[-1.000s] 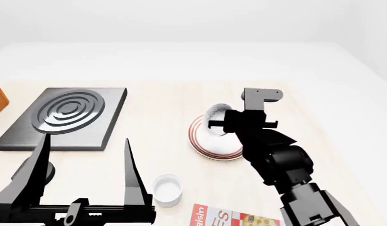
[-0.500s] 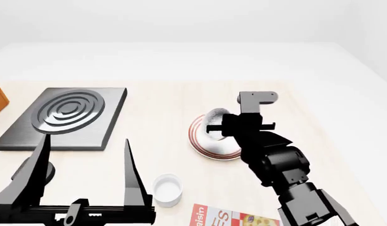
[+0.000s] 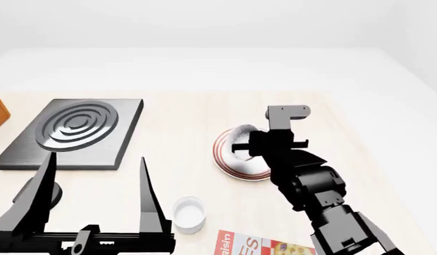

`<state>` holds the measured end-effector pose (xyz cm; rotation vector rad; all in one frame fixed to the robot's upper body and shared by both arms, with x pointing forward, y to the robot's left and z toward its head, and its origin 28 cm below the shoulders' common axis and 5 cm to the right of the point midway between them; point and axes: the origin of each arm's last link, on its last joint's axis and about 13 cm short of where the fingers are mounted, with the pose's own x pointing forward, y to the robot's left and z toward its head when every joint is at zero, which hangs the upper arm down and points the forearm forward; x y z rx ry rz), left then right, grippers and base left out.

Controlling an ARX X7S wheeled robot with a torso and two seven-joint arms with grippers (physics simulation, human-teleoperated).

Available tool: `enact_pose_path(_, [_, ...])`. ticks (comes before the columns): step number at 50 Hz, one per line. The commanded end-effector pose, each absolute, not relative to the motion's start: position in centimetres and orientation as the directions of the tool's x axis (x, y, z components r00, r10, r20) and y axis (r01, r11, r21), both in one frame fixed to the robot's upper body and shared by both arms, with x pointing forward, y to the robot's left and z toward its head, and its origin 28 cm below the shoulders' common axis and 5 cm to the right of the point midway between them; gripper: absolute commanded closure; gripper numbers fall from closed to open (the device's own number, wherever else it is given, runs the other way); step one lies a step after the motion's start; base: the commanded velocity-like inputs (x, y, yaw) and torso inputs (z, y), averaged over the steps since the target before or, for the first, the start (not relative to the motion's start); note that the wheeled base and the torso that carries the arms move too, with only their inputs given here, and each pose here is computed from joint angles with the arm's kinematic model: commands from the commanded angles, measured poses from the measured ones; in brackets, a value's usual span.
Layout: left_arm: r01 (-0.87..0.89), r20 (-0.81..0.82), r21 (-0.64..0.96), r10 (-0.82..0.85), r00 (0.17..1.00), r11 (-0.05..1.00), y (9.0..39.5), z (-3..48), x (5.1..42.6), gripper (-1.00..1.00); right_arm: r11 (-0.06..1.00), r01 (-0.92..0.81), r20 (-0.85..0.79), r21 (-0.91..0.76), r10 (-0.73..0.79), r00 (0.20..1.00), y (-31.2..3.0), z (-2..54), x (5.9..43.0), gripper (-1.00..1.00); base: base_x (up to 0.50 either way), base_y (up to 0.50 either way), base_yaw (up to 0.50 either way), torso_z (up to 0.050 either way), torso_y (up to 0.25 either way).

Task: Pick the akita bowl between the plate and the ramekin and place it on the plate.

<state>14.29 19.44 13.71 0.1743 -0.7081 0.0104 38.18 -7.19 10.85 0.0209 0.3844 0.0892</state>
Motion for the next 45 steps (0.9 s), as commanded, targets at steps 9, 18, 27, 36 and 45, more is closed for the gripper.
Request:
enact_pose_path(9, [-0.073,0.655,0.16,-0.05,0.754,0.984,19.5,14.0,14.4,-1.0,0.994,-0.105,-0.373,0.039,0.112,0.921,-6.7,10.2,38.5,1.0,0.0,0.0,0.0,0.0,0.0])
enact_pose_path(18, [-0.074,0.655,0.159,-0.049,0.754,0.984,19.6,13.9,14.4,-1.0,0.993,-0.113,-0.373,0.036,0.119,0.92,-6.6,10.2,38.5,1.0,0.0,0.0,0.0,0.0,0.001])
enact_pose_path(27, [-0.072,0.653,0.162,-0.052,0.755,0.984,19.5,13.8,14.4,-1.0,0.993,-0.111,-0.373,0.036,0.116,0.921,-6.7,10.0,38.5,1.0,0.0,0.0,0.0,0.0,0.0])
enact_pose_path(36, [-0.072,0.653,0.162,-0.052,0.756,0.984,19.5,13.8,14.4,-1.0,0.994,-0.103,-0.366,0.026,0.105,0.925,-7.2,10.5,38.6,-1.0,0.0,0.0,0.0,0.0,0.0])
enact_pose_path(45, [-0.068,0.653,0.162,-0.055,0.756,0.984,19.5,13.8,14.4,-1.0,0.996,-0.085,-0.358,0.032,0.091,0.929,-7.7,11.0,38.6,-1.0,0.0,0.0,0.0,0.0,0.0])
